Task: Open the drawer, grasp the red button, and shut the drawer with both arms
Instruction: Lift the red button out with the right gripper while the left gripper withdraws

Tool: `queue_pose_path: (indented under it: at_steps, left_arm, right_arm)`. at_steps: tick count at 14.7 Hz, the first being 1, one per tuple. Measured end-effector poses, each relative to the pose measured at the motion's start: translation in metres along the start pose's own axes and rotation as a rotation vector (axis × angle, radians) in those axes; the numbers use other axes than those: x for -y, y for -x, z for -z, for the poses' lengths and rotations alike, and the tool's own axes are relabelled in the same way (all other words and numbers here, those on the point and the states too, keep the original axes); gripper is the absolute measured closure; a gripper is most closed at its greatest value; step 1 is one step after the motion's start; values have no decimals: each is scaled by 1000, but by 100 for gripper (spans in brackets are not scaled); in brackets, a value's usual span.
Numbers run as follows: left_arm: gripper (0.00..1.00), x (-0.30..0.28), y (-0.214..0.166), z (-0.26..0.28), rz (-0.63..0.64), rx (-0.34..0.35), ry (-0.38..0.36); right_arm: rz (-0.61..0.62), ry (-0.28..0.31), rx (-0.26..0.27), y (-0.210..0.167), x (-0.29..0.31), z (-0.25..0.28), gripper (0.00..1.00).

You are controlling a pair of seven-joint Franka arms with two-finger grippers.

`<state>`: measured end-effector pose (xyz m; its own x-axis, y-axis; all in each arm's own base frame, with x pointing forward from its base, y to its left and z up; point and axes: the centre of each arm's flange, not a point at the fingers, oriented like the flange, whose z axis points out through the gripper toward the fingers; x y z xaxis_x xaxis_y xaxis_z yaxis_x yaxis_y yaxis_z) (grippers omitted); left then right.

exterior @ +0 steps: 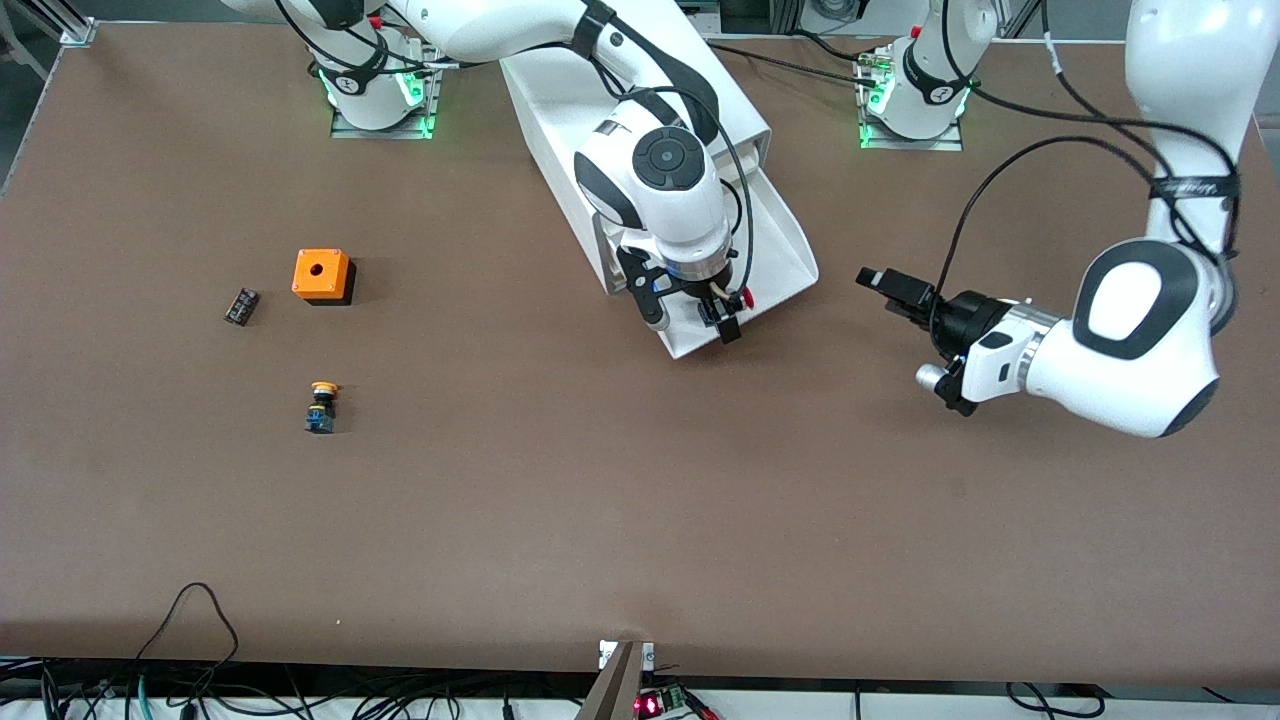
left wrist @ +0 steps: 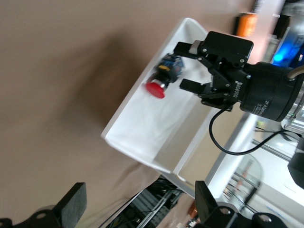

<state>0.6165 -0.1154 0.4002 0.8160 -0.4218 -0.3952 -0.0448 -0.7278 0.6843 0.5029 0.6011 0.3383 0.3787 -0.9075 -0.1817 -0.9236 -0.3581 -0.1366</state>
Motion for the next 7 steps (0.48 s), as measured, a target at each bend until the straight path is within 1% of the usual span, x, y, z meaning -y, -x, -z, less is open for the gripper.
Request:
queue_pose_path:
  at_steps: [2, 3, 4, 5, 6, 7]
  left_arm:
    - [0, -31, 12, 13, 64, -7, -120]
    - [0, -44, 17, 19, 87, -18, -181]
    - [0, -54, 23, 24, 107, -31, -245]
    - [0, -60, 28, 31, 124, -46, -313]
    - [0, -63, 31, 38, 137, -61, -378]
    - [0, -66, 35, 47, 144, -78, -436]
  right_arm:
    - [0, 3, -2, 0, 0, -3, 4]
    - [0, 4, -5, -1, 0, -6, 10]
    - [3, 3, -10, -2, -1, -9, 18]
    - [6, 1, -15, -3, 0, -12, 19]
    - [9, -1, -18, -3, 0, -14, 26]
    - [10, -2, -20, -3, 0, -15, 39]
